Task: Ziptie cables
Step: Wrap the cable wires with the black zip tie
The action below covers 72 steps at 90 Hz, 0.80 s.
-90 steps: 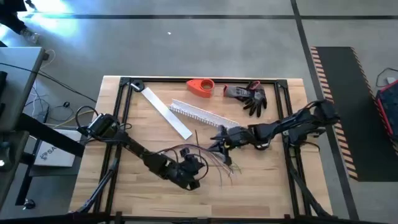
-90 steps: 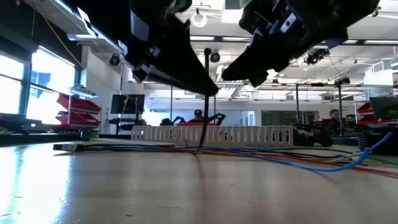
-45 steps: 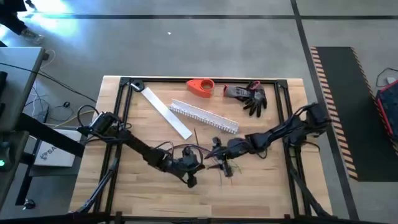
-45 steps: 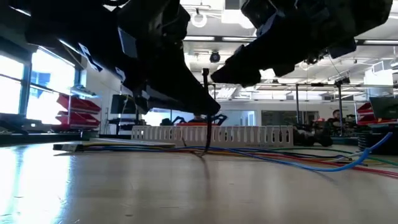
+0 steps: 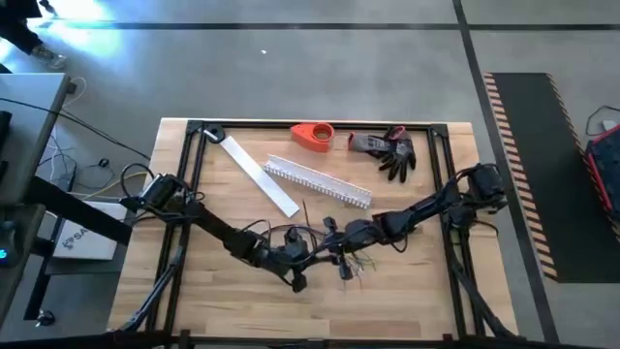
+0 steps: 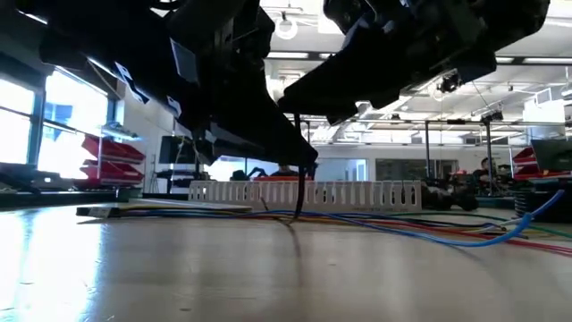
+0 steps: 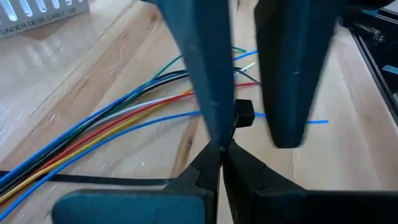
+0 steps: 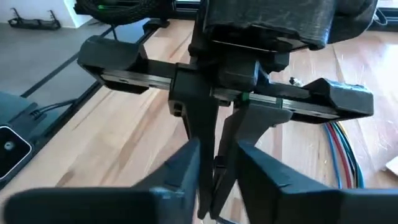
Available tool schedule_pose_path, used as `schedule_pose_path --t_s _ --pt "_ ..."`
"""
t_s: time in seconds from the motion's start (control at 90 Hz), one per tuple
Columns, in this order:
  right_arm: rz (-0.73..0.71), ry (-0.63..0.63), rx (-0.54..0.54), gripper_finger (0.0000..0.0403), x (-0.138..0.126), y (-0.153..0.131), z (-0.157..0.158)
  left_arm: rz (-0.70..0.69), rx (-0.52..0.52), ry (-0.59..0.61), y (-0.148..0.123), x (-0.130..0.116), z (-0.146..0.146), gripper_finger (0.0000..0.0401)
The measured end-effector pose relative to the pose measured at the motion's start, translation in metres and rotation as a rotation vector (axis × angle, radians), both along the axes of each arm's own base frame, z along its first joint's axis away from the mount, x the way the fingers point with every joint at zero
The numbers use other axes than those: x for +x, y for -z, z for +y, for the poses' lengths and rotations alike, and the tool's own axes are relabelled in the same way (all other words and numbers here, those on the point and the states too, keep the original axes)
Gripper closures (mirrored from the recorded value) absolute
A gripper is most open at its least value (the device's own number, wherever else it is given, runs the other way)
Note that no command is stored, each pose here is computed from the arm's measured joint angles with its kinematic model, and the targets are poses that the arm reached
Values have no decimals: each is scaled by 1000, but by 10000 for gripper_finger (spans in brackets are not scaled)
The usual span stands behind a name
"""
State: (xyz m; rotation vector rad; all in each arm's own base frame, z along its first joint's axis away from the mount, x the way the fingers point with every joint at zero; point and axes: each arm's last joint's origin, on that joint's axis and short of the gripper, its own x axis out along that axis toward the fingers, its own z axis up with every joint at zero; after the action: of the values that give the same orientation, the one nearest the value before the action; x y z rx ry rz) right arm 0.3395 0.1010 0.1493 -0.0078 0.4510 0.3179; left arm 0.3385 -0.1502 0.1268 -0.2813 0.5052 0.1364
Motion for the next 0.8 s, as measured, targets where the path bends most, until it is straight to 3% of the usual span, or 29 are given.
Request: schedule_pose_path --t_s 0.067,0.267,0.6,0.8 --pt "14 0 -5 393 -1 1 0 1 1 0 0 0 0 401" --pt "37 37 56 400 0 1 -1 -9 71 -29 0 -2 -2 394" --pt "57 84 129 402 -1 -3 -3 -83 178 -125 -9 -14 -21 308" --pt "64 126 167 402 0 -3 -7 -104 269 -165 -12 -22 -31 283"
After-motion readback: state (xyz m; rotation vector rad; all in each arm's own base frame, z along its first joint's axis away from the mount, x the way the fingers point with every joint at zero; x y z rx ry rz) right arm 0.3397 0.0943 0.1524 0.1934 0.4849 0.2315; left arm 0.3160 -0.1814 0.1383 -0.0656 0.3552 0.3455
